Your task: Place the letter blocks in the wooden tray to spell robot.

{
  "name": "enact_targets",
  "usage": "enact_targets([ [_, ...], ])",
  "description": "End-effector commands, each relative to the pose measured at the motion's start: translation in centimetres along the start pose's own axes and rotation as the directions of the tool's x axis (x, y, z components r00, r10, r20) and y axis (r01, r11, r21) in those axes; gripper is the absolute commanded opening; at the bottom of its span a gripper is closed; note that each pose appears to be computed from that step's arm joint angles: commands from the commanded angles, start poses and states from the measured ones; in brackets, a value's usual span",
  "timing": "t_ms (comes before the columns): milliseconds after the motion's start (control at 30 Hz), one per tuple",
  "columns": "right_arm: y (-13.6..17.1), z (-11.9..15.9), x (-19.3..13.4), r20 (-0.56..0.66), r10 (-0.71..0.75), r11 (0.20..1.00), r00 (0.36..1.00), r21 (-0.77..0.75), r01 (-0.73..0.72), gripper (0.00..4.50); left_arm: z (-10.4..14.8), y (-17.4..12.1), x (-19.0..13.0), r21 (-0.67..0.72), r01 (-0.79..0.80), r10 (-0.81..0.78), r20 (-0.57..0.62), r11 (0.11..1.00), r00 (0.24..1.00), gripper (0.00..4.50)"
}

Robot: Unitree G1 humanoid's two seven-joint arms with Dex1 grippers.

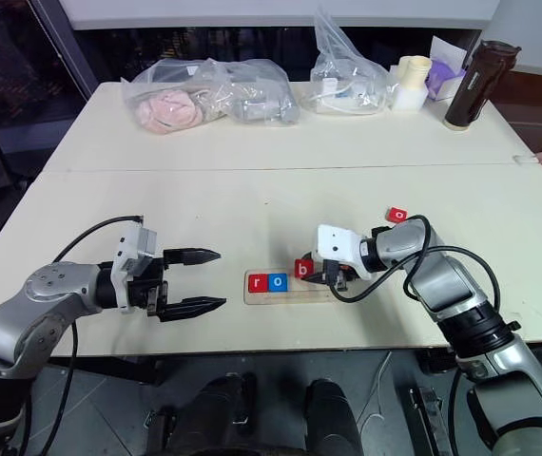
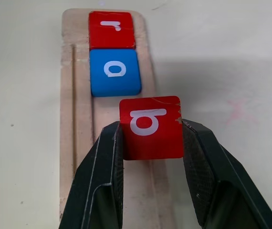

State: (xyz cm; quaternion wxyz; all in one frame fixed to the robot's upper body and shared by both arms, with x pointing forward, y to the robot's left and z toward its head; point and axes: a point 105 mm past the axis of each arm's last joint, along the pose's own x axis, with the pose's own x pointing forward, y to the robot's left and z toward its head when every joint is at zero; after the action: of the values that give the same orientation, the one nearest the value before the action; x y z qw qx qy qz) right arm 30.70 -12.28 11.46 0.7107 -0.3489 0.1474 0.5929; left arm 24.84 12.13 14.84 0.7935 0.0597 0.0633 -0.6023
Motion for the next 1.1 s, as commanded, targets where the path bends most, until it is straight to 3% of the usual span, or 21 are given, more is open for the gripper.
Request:
enact_targets([
  [33,0.4,0.9,-0.3,0.010,0.028,0.999,1.000,-0.030,-0.027,1.14,0.9,-0.3,0.0,0.053,0.009,-0.010,0.007,0.999,1.000,4.50],
  [1100,1.2,1.6,1.1,0.025,0.069,0.998,0.997,0.002,-0.069,1.14,1.6,-0.1,0.5,0.040,-0.024,0.023,0.035,0.999,0.999,4.50],
])
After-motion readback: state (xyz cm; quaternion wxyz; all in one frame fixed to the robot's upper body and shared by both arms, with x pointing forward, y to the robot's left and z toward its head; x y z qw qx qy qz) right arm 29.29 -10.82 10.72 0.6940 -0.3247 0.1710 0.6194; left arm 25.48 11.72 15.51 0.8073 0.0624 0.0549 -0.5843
